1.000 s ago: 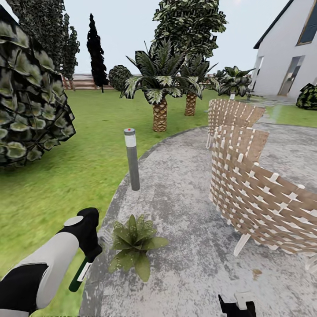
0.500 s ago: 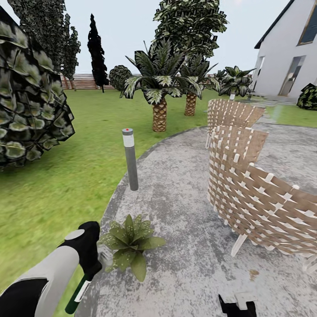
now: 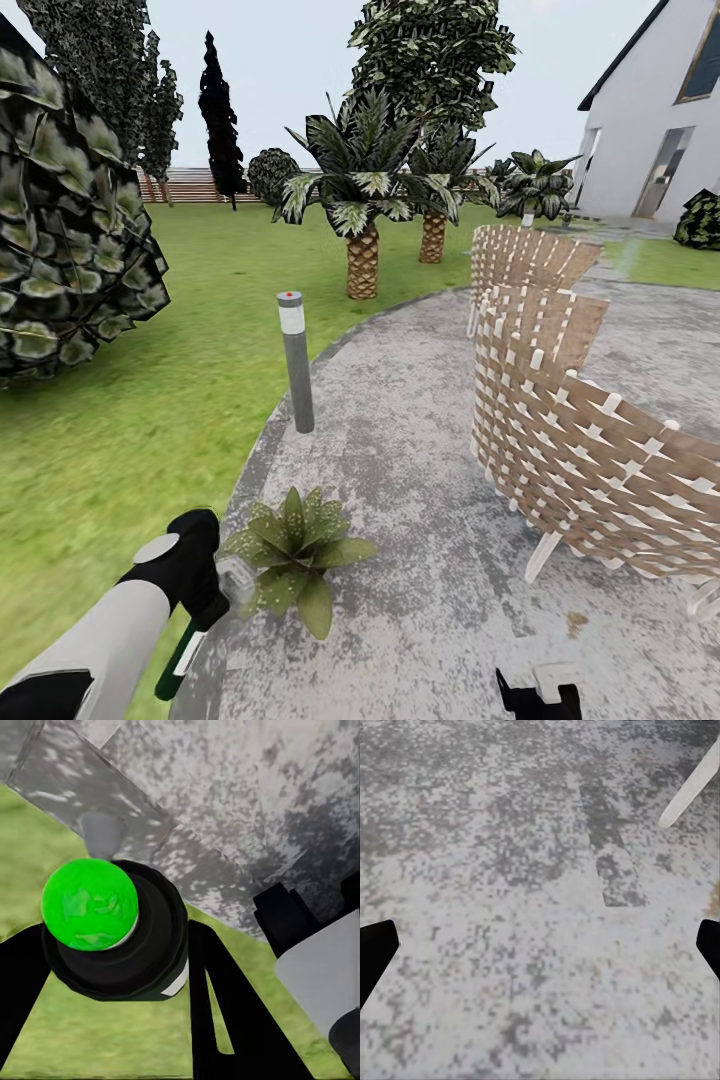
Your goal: Pick up the pesticide atomizer in the garden and spray insectifuge to fully cover both potted plants in the garden.
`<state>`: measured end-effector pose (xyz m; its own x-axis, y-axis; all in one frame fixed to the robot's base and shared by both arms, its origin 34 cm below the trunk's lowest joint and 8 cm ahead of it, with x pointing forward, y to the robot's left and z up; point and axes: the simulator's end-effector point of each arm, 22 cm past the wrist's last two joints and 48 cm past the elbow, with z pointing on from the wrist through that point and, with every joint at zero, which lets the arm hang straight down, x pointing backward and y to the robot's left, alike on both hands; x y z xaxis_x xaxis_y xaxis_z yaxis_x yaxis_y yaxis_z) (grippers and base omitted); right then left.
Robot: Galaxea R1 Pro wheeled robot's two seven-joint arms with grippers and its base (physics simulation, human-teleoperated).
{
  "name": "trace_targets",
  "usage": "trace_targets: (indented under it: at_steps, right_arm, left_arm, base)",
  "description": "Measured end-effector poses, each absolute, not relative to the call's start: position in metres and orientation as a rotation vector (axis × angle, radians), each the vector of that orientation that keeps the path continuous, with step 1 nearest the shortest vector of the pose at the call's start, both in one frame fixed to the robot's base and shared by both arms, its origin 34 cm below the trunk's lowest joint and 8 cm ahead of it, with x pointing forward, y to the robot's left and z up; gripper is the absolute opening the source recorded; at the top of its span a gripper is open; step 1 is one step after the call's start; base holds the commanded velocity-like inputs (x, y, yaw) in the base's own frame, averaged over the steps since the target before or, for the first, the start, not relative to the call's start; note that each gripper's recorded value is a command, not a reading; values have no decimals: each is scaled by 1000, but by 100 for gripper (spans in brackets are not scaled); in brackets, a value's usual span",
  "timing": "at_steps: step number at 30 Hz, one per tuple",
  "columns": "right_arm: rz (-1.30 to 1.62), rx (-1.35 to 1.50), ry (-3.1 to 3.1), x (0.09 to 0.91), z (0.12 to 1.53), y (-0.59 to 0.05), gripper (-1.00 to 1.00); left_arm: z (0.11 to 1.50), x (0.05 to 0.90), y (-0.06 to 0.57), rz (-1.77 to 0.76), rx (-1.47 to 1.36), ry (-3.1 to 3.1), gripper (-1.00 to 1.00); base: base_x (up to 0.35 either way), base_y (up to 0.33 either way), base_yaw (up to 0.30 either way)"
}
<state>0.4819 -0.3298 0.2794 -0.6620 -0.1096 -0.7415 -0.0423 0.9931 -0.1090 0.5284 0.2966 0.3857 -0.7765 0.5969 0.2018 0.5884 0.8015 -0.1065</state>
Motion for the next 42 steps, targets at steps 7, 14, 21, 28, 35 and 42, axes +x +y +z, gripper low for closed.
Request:
trace_targets:
  at_steps: [7, 14, 21, 28, 35, 42]
  right_arm:
    - [-103, -105, 2294, 482, 279, -330, 100]
    - [-102, -105, 2295, 481, 279, -329, 100]
    - [-103, -105, 2295, 482, 279, -329, 100]
    - [-103, -105, 2296, 481, 279, -329, 100]
    - [-101, -110, 2294, 481, 279, -329, 100]
    - [-98, -116, 2295, 481, 279, -328, 100]
  left_arm:
    - [377, 512, 295, 114, -872, -2747, -100]
    - [391, 537, 292, 102, -872, -2818, -100]
    - [381, 521, 297, 106, -855, -2789, -100]
    - [384, 525, 297, 102, -853, -2802, -100]
    - [384, 527, 294, 103, -861, -2804, -100]
    - [392, 538, 292, 101, -866, -2831, -100]
  base:
    - [0, 0, 0]
    - [0, 0, 0]
    - [0, -3, 68]
    - [56, -231, 271]
    - [41, -253, 43]
    - [145, -15, 0]
